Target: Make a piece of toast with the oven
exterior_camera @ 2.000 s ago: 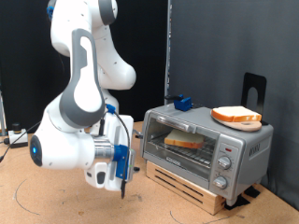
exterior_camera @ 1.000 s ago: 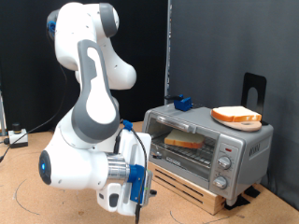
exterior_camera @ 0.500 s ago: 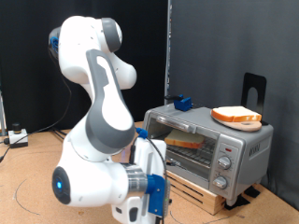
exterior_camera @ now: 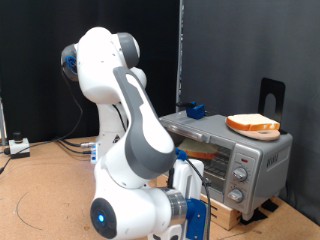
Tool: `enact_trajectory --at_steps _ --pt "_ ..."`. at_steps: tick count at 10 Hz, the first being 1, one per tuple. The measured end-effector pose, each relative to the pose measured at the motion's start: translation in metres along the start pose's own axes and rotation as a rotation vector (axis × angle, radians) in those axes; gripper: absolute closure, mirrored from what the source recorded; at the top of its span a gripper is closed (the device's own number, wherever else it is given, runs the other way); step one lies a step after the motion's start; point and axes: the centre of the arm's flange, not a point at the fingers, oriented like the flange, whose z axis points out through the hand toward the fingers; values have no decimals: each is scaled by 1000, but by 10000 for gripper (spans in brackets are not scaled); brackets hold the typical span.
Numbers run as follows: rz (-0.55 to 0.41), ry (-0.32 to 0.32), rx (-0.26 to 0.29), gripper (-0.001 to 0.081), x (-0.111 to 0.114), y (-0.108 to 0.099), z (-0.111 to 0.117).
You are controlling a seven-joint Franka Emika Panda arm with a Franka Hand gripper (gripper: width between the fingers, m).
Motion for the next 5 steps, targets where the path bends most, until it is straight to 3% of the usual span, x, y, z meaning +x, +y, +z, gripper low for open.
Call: enact_trajectory --at_steps 3,5 --pt "3 -23 2 -1 -2 4 6" --pt "-13 -83 9 -1 -7 14 31"
